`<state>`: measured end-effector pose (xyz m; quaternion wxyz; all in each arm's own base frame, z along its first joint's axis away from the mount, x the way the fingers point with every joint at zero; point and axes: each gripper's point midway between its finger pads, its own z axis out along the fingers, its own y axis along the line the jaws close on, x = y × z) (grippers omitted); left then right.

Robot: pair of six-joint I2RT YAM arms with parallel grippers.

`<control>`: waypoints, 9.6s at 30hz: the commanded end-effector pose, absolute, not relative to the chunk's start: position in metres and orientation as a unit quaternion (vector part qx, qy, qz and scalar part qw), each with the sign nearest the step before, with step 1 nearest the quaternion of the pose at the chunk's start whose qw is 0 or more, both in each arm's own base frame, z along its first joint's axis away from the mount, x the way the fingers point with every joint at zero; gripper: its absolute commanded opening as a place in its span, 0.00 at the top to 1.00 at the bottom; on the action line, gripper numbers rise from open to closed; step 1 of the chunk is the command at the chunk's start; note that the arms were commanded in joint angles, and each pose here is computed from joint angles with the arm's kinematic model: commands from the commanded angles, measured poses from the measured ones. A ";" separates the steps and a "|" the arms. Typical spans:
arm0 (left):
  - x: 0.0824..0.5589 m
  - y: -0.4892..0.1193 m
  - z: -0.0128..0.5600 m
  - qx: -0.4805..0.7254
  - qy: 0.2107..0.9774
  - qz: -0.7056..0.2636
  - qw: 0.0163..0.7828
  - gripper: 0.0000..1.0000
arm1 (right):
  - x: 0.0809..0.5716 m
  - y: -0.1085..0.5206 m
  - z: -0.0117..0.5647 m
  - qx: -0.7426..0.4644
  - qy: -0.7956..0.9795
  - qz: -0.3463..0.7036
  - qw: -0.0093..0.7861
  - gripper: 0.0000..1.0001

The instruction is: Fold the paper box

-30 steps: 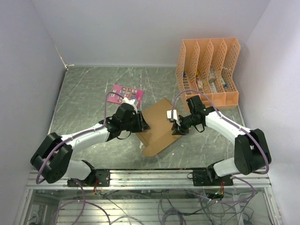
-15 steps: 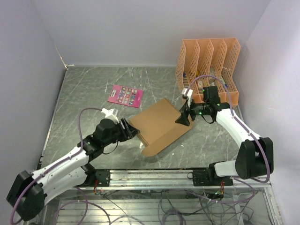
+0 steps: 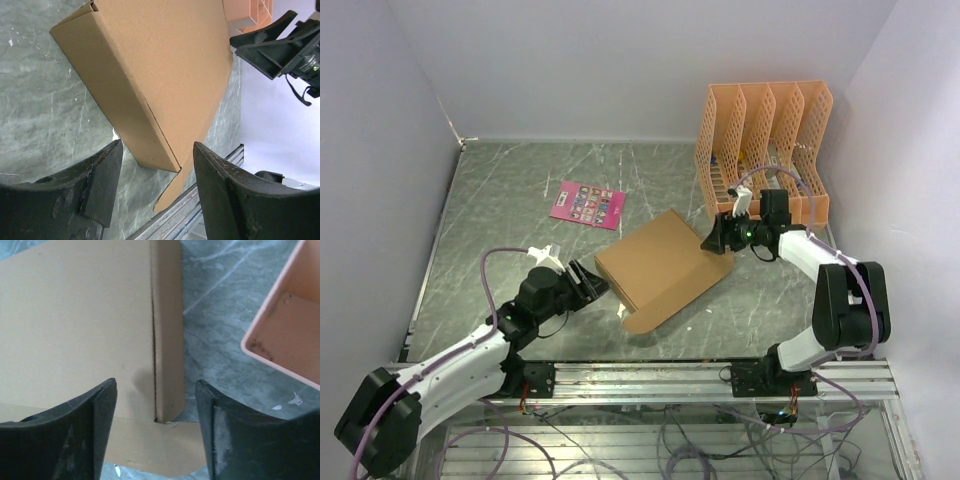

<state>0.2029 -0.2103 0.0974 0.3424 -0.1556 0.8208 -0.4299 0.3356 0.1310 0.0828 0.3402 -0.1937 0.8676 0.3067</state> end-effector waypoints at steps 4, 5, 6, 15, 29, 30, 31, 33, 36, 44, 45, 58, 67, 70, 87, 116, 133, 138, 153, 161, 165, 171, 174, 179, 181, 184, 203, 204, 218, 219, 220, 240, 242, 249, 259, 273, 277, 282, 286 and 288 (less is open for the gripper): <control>0.209 -0.218 0.101 -0.170 0.793 -0.472 0.344 0.22 | 0.339 0.123 0.058 -0.152 0.885 0.313 0.309 0.52; 0.209 -0.218 0.098 -0.173 0.794 -0.471 0.343 0.20 | 0.338 0.120 0.055 -0.147 0.887 0.316 0.304 0.54; 0.210 -0.217 0.096 -0.175 0.795 -0.470 0.342 0.20 | 0.336 0.118 0.053 -0.141 0.888 0.318 0.300 0.57; 0.214 -0.220 0.090 -0.191 0.790 -0.477 0.336 0.13 | 0.322 0.101 0.034 -0.102 0.901 0.326 0.268 0.67; 0.223 -0.228 0.070 -0.218 0.786 -0.482 0.320 0.09 | 0.316 0.097 0.018 -0.085 0.910 0.324 0.245 0.70; 0.223 -0.228 0.070 -0.218 0.787 -0.479 0.322 0.08 | 0.316 0.096 0.017 -0.082 0.911 0.323 0.244 0.70; 0.224 -0.228 0.069 -0.218 0.788 -0.476 0.324 0.08 | 0.315 0.095 0.016 -0.078 0.912 0.323 0.242 0.70; 0.226 -0.229 0.070 -0.216 0.790 -0.471 0.329 0.08 | 0.315 0.092 0.014 -0.071 0.913 0.323 0.239 0.71; 0.228 -0.233 0.072 -0.206 0.791 -0.470 0.333 0.08 | 0.313 0.087 0.011 -0.059 0.916 0.323 0.232 0.71; 0.227 -0.240 0.065 -0.210 0.790 -0.474 0.327 0.08 | 0.313 0.082 0.014 -0.046 0.909 0.341 0.235 0.72; 0.228 -0.241 0.065 -0.208 0.791 -0.473 0.328 0.08 | 0.313 0.083 0.018 -0.050 0.906 0.345 0.238 0.71; 0.242 -0.251 0.089 -0.191 0.763 -0.496 0.368 0.07 | 0.308 0.077 0.008 -0.043 0.915 0.334 0.223 0.74; 0.242 -0.257 0.084 -0.188 0.765 -0.499 0.360 0.06 | 0.308 0.068 0.004 -0.028 0.919 0.326 0.221 0.75; 0.242 -0.259 0.084 -0.187 0.764 -0.501 0.361 0.06 | 0.308 0.067 0.003 -0.026 0.919 0.327 0.218 0.75; 0.260 -0.282 0.104 -0.199 0.722 -0.543 0.379 0.03 | 0.306 0.069 0.000 -0.025 0.919 0.334 0.210 0.75; 0.264 -0.280 0.131 -0.255 0.741 -0.509 0.357 0.39 | 0.309 0.090 0.174 -0.355 0.766 0.323 0.426 0.26; 0.263 -0.282 0.142 -0.308 0.736 -0.520 0.306 0.38 | 0.223 0.216 0.183 -0.709 0.477 0.081 0.513 0.00; 0.261 -0.282 0.141 -0.317 0.732 -0.525 0.298 0.38 | 0.200 0.246 0.171 -0.717 0.455 0.019 0.528 0.00; 0.261 -0.282 0.152 -0.336 0.712 -0.551 0.275 0.38 | 0.225 0.251 0.148 -0.659 0.441 -0.107 0.599 0.00; 0.259 -0.284 0.156 -0.336 0.709 -0.561 0.263 0.38 | 0.233 0.260 0.143 -0.657 0.427 -0.125 0.609 0.16; 0.257 -0.284 0.159 -0.334 0.708 -0.565 0.260 0.38 | 0.238 0.268 0.141 -0.664 0.427 -0.124 0.602 0.28; 0.254 -0.281 0.164 -0.334 0.705 -0.569 0.261 0.37 | 0.244 0.274 0.141 -0.660 0.436 -0.117 0.601 0.48; 0.252 -0.278 0.168 -0.337 0.701 -0.571 0.262 0.32 | 0.247 0.274 0.148 -0.646 0.451 -0.109 0.606 0.56; 0.251 -0.271 0.181 -0.335 0.705 -0.561 0.276 0.15 | 0.248 0.277 0.171 -0.616 0.473 -0.086 0.625 0.61; 0.250 -0.264 0.192 -0.338 0.704 -0.554 0.289 0.03 | 0.250 0.278 0.183 -0.600 0.480 -0.077 0.635 0.62; 0.249 -0.248 0.212 -0.341 0.698 -0.544 0.317 0.00 | 0.251 0.280 0.199 -0.583 0.493 -0.060 0.643 0.62; 0.201 -0.143 0.342 -0.217 0.749 -0.379 0.498 0.01 | 0.337 0.264 0.312 -0.359 0.703 0.116 0.603 0.62; 0.204 -0.143 0.346 -0.204 0.757 -0.363 0.504 0.01 | 0.345 0.261 0.323 -0.336 0.717 0.136 0.596 0.61; 0.220 -0.172 0.345 -0.138 0.775 -0.356 0.503 0.02 | 0.330 0.271 0.291 -0.106 0.812 0.471 0.329 0.62; 0.220 -0.174 0.341 -0.137 0.777 -0.359 0.498 0.02 | 0.325 0.275 0.283 -0.099 0.805 0.490 0.319 0.62; 0.220 -0.176 0.337 -0.134 0.780 -0.359 0.494 0.02 | 0.320 0.279 0.272 -0.092 0.802 0.503 0.308 0.62; 0.213 -0.194 0.228 -0.133 0.843 -0.333 0.401 0.05 | 0.293 0.299 0.118 -0.008 0.827 0.534 0.172 0.45; 0.215 -0.198 0.216 -0.129 0.848 -0.330 0.393 0.07 | 0.294 0.299 0.111 -0.010 0.831 0.530 0.169 0.40; 0.228 -0.214 0.182 -0.107 0.871 -0.306 0.370 0.15 | 0.293 0.290 0.080 -0.027 0.859 0.484 0.165 0.20; 0.244 -0.221 0.150 -0.069 0.902 -0.243 0.350 0.18 | 0.293 0.258 0.063 -0.068 0.907 0.374 0.183 0.07; 0.253 -0.230 0.153 -0.036 0.912 -0.224 0.341 0.24 | 0.290 0.202 0.089 -0.231 0.907 0.256 0.243 0.03; 0.245 -0.231 0.158 -0.009 0.912 -0.234 0.337 0.25 | 0.254 0.208 0.128 -0.491 0.756 0.313 0.299 0.04; 0.231 -0.237 0.159 0.034 0.897 -0.278 0.342 0.22 | 0.180 0.211 0.142 -0.693 0.508 0.341 0.381 0.11; 0.218 -0.200 0.130 -0.007 0.929 -0.207 0.307 0.16 | 0.167 0.222 0.119 -0.732 0.480 0.299 0.380 0.61; 0.216 -0.184 0.123 -0.021 0.936 -0.176 0.306 0.10 | 0.158 0.226 0.096 -0.758 0.476 0.283 0.346 0.83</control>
